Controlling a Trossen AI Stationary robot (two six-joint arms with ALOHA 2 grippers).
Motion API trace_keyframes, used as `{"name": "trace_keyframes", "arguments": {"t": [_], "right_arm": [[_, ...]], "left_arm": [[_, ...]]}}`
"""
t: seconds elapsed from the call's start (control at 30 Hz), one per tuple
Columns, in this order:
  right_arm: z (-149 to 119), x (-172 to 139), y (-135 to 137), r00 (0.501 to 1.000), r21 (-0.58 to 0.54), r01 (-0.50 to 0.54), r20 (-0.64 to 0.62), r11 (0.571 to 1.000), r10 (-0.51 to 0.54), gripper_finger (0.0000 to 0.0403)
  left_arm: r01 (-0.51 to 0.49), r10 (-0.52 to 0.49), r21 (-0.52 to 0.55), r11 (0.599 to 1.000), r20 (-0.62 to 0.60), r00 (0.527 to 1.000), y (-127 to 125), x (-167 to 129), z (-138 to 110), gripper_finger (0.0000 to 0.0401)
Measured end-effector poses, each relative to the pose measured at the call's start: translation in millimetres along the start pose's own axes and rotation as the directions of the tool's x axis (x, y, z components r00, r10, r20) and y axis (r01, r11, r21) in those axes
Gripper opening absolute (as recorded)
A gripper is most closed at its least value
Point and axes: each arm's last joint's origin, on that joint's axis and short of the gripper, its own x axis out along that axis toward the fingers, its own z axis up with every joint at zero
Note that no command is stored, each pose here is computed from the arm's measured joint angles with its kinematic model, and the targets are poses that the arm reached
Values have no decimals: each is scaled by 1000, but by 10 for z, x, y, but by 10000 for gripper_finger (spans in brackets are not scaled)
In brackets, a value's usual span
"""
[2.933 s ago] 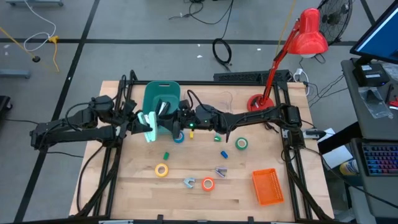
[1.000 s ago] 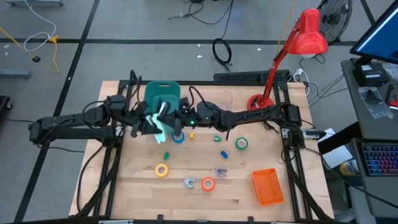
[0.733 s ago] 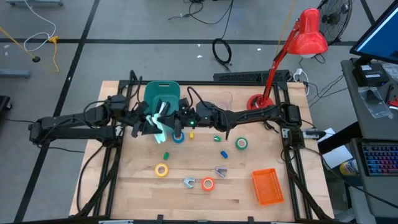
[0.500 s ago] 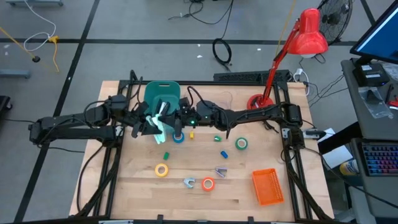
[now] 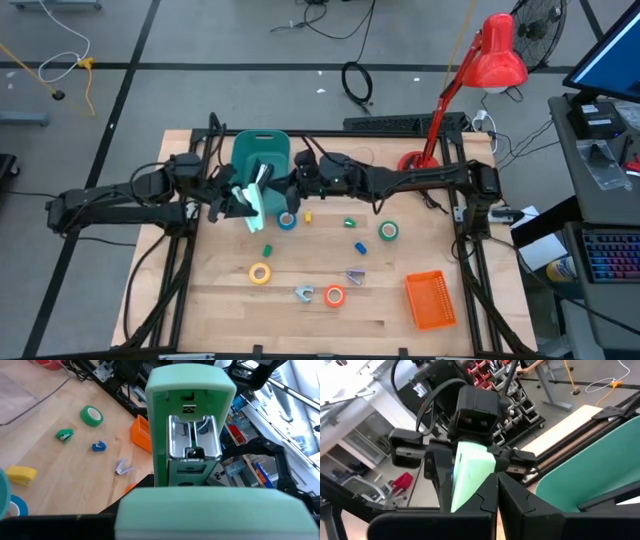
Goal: Pick and place Stapler, Stapler remover, tape
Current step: Put the light green stapler into the green bin
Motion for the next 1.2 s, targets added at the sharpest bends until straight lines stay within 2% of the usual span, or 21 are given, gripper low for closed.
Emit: {"name": "trace_keyframes", "arguments": {"t": [0.47,0.67,0.9,1.0,1.1,1.2], "right_arm": [[-159,205,-91,994,89,-104,22,991,103,0],[-194,211,-113,997,78,-75,-5,994,76,0],[13,-14,-58,998,-44,61,-5,997,-61,0],[98,-178,-12,991,-88,110,-65,990,-116,0],[18,-338,-46,946,-127,206,-229,970,-231,0],[-182,-471,-126,868,-131,293,-378,947,-321,0]], "left_arm": [[19,-19,-17,1000,-18,1000,67,148,52,140],[17,-18,-27,999,-32,999,76,150,42,140],[-20,20,-27,999,-8,1000,53,48,16,140],[-44,44,-38,998,2,999,67,20,15,140],[-60,60,-51,997,-1,998,93,20,18,140],[-80,80,-72,994,-3,997,135,40,32,140]]}}
